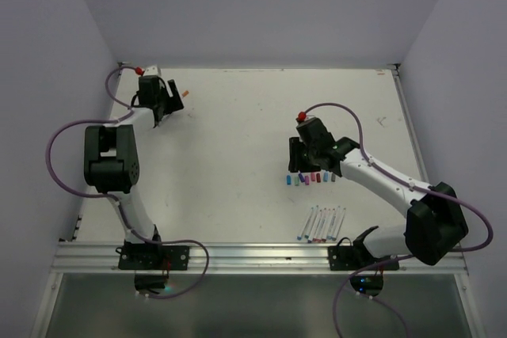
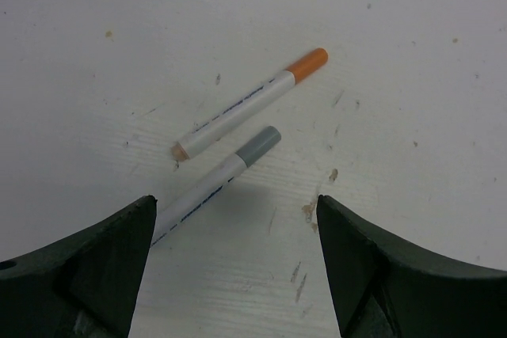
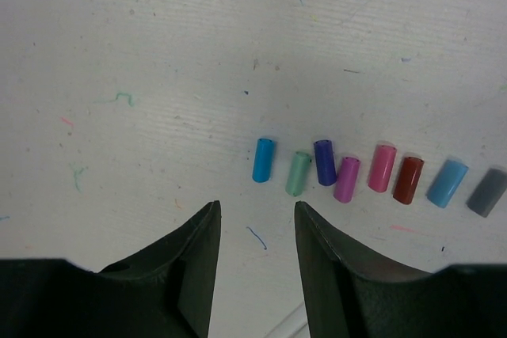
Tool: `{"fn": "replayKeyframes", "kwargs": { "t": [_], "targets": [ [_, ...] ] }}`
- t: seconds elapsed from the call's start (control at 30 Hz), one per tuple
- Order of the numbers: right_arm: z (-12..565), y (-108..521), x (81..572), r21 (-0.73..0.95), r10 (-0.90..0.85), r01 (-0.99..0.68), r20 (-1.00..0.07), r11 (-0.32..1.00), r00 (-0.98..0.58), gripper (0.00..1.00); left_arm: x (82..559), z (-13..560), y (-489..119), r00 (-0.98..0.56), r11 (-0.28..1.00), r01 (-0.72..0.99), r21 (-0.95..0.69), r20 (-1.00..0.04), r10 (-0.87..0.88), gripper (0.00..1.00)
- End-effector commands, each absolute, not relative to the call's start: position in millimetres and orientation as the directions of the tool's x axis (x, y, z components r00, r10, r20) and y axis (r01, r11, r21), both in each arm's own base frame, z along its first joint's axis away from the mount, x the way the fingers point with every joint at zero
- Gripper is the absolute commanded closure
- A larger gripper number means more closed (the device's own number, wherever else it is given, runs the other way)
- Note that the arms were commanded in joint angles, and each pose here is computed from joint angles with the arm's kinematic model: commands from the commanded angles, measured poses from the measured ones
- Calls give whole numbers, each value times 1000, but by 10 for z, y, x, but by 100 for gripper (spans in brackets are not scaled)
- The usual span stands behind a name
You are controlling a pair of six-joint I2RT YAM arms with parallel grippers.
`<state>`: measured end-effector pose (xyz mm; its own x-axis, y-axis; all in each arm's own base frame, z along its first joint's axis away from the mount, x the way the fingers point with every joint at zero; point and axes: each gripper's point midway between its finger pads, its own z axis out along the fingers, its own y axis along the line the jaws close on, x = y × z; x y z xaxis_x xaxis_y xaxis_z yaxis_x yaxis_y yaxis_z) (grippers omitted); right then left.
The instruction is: Open the pen caps
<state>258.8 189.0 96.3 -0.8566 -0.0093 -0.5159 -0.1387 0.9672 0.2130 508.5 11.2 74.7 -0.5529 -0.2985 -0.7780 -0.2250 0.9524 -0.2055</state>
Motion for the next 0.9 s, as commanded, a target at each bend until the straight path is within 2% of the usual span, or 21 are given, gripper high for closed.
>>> {"fn": "replayKeyframes", "kwargs": {
  "t": [0.0,0.47,0.57,0.87],
  "targets": [
    [1105,1995,2744,255,-6,-178,-556,950,-831,54,5240,768,316,-523,944,-287,-163,-799,-296,16],
    [1154,2026,2780,288,14,-178,-557,941,-830,54,5064,329,326,-609,942,-306,-136,-733,-303,17],
    [1182,2025,2777,293,19,-177,-561,940,-827,54,4935,191,337,-658,942,-319,-109,-689,-303,19],
    [1265,1984,2707,308,40,-169,-571,936,-820,54,4784,62,388,-706,944,-326,-51,-650,-279,23]
  ]
}}
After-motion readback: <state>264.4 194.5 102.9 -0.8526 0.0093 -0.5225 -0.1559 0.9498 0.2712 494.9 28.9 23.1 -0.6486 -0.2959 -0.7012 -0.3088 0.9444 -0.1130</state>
